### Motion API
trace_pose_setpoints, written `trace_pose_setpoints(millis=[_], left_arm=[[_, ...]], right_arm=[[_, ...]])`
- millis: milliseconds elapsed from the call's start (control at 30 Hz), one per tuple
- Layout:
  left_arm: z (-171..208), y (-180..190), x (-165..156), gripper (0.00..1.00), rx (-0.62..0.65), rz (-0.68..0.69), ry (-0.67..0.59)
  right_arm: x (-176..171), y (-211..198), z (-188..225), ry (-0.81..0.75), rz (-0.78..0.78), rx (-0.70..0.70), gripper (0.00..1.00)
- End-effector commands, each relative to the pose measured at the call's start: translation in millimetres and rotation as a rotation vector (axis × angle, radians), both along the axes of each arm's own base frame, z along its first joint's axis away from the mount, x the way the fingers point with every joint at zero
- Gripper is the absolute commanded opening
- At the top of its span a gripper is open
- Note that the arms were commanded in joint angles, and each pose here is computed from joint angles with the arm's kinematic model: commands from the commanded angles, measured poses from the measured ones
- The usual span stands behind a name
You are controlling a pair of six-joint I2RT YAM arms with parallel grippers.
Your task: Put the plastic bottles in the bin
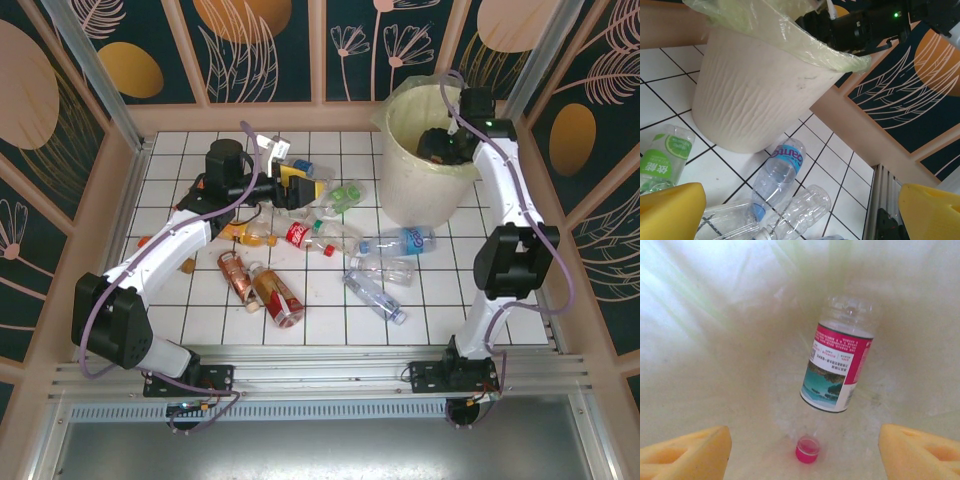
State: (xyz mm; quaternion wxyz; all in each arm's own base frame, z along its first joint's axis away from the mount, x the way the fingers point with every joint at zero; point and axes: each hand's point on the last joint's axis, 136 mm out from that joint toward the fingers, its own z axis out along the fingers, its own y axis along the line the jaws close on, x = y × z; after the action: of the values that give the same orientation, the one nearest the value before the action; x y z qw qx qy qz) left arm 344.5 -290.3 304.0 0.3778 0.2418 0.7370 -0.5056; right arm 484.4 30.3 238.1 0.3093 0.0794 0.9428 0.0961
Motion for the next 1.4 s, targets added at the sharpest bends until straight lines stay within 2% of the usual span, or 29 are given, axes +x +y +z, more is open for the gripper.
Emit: trace_pose_setpoints(millis=[0,233,467,667,833,1000,1167,1367], left_arm=[[12.8,-2.6,-5.2,0.99,-0.001,-0.009,-0.041],[11.0,-3.9,-6.7,0.99,0.014,-0.005,-0.048],[9.5,-3.8,-5.8,0.99,0.024,0.000,-0.050],[12.3,-1.4,-5.0,0.99,0.033,0.017,-0.064],[19.3,8.2,-4.1,0.99,0.093,0.064,-0.123],[36.7,17.7,-16.7,0.99,0.120,0.071,-0.196],[47.6,30.4,-37.1,0.99,0.141,0.082,-0.216],[51.6,52.1,-70.3,0.99,0.136,0.125,-0.210]], right_arm=[[13.4,-12.0,30.8,-0.111,-0.046,-0.004,0.78],[31.7,-9.4,73.3,-0.244,-0.061,0.021,0.77],[13.1,0.7,109.6,-0.343,-0.033,0.025,0.77],[-24.8,30.4,139.5,-0.450,0.046,0.017,0.77],[-66.6,72.1,154.2,-0.502,0.141,-0.043,0.77],[-114.2,119.3,163.5,-0.544,0.287,-0.023,0.75],[-159.7,163.1,158.8,-0.545,0.472,0.024,0.73],[-191.6,197.7,126.9,-0.471,0.612,0.045,0.72]])
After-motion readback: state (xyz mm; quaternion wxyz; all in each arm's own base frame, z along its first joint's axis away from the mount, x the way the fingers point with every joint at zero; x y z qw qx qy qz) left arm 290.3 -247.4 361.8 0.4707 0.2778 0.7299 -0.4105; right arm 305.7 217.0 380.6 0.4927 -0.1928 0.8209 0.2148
